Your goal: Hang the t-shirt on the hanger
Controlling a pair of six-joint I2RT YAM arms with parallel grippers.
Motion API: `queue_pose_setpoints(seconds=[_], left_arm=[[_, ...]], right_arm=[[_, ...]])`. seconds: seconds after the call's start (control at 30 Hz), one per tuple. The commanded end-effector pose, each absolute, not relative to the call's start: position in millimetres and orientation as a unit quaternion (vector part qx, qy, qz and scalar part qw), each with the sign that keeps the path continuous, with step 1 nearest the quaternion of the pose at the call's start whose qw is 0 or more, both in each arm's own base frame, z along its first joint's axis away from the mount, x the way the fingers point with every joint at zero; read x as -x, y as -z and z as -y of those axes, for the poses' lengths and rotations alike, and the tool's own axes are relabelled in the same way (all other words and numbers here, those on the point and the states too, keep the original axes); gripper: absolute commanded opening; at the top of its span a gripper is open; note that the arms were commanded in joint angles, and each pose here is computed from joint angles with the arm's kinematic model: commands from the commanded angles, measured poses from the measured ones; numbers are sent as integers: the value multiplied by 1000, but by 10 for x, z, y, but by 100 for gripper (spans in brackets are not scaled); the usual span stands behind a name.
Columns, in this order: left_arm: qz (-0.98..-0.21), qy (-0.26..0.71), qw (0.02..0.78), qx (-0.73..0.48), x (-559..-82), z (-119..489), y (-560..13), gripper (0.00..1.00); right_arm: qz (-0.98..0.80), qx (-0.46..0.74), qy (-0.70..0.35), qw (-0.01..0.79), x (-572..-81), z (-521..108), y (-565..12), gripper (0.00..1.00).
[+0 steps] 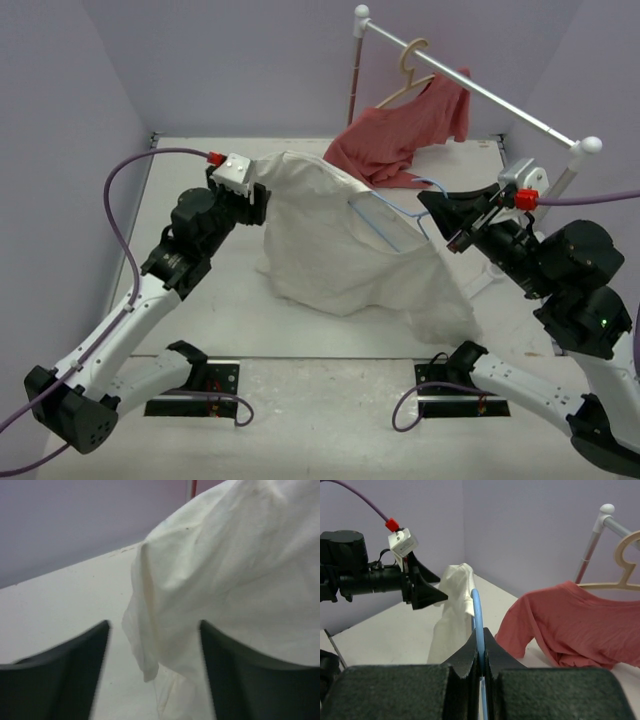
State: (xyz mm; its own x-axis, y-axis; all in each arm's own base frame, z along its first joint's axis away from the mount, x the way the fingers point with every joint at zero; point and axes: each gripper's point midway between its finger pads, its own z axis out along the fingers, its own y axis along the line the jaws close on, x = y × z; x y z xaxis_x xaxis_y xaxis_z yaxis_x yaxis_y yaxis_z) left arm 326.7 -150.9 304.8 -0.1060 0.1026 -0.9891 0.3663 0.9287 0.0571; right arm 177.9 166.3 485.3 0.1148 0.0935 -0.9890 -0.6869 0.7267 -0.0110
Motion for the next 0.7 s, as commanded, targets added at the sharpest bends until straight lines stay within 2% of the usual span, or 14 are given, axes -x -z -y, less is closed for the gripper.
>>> queue_pose_setpoints(seconds=[0.0, 0.13, 0.27, 0.3, 0.33, 0.37, 0.67], left_arm=[[-640, 178, 723, -188, -2984, 1649, -3853, 100], [-547, 228, 778, -211, -2507, 1633, -4512, 100], [-480, 321, 761, -295, -2069, 1944, -4867, 100], [-454, 381, 712, -377, -1880, 2239, -4794, 100], [-450, 393, 702, -387, -1850, 2283, -4796, 100], [-428, 431, 660, -441, -1740, 2457, -4767, 100], [-377, 503, 539, -561, -1737, 3046, -4493, 100]], right_arm=[[-593, 249, -273, 715, -1893, -1759, -5085, 0], [-635, 248, -257, 685, -2078, -1857, -4917, 0], [-660, 241, -290, 650, -2113, -2020, -4870, 0], [-655, 258, -314, 636, -2045, -2118, -4903, 0], [-651, 270, -326, 630, -2010, -2171, -4940, 0], [-648, 278, -337, 624, -1987, -2223, -5004, 0], [-631, 358, -371, 580, -1789, -2430, -4979, 0]])
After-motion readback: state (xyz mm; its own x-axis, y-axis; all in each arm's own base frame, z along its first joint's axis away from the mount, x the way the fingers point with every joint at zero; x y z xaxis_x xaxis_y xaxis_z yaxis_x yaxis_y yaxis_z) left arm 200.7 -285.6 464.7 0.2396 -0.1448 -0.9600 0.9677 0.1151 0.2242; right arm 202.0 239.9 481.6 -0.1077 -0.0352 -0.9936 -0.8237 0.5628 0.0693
